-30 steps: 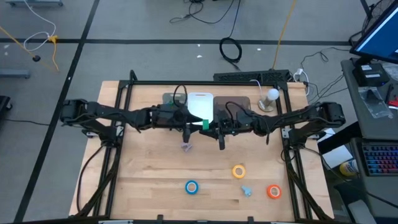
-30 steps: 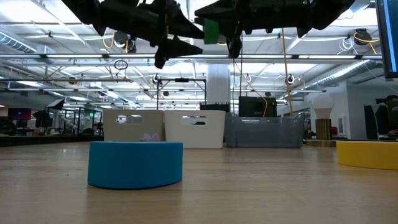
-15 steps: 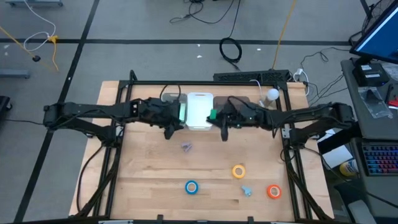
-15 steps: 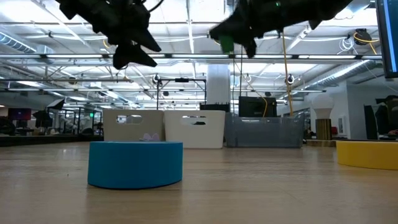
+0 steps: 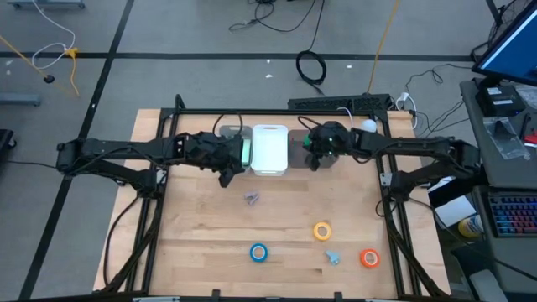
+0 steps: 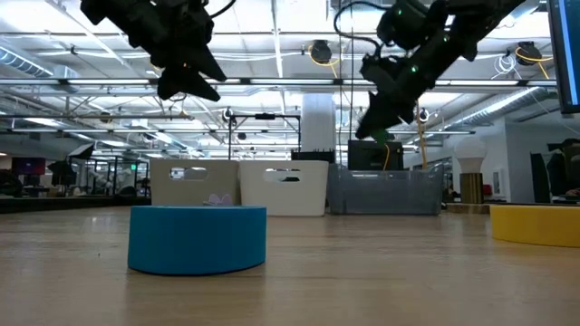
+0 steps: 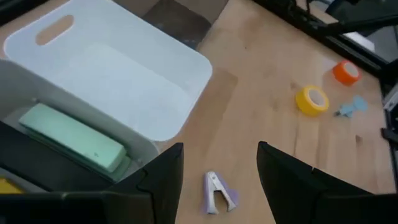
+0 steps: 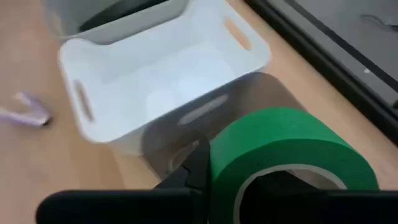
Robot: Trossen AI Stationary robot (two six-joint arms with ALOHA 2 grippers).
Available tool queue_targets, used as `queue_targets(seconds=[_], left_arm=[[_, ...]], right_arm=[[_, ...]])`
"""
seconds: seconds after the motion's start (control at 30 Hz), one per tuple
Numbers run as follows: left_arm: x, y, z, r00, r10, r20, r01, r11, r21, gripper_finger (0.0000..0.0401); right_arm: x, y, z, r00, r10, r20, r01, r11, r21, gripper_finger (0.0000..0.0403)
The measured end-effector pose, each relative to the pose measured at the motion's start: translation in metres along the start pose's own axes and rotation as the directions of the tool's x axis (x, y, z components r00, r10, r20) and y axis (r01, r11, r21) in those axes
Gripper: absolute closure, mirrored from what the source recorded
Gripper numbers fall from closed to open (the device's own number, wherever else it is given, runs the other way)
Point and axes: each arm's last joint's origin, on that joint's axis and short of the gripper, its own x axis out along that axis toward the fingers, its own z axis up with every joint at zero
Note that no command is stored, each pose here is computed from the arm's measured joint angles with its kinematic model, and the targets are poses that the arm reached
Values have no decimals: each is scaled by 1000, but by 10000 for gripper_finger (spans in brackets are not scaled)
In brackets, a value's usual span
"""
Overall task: Pick and place Stapler, Stapler remover, tape
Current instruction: Put the green tape into the black bin
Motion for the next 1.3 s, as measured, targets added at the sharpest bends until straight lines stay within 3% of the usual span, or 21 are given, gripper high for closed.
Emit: queue_targets(seconds=[0.23, 0.47, 0.87, 1.3], left_arm=[[0, 5, 2, 1000, 17, 11, -16, 999, -27, 199], [-1, 8, 4, 1000, 26, 17, -25, 999, -37, 199], [-1, 8, 3, 1000, 22, 8, -22, 1000, -19, 199], [-1, 8, 3, 1000, 23, 8, -23, 1000, -3, 199]], right_arm=[[17, -24, -10, 989, -8, -148, 17, 998, 59, 365], [39, -40, -15, 932, -29, -361, 54, 997, 59, 364], [69, -52, -12, 828, -51, -558, 57, 998, -7, 357], [71, -53, -15, 814, -78, -575, 58, 997, -54, 342]])
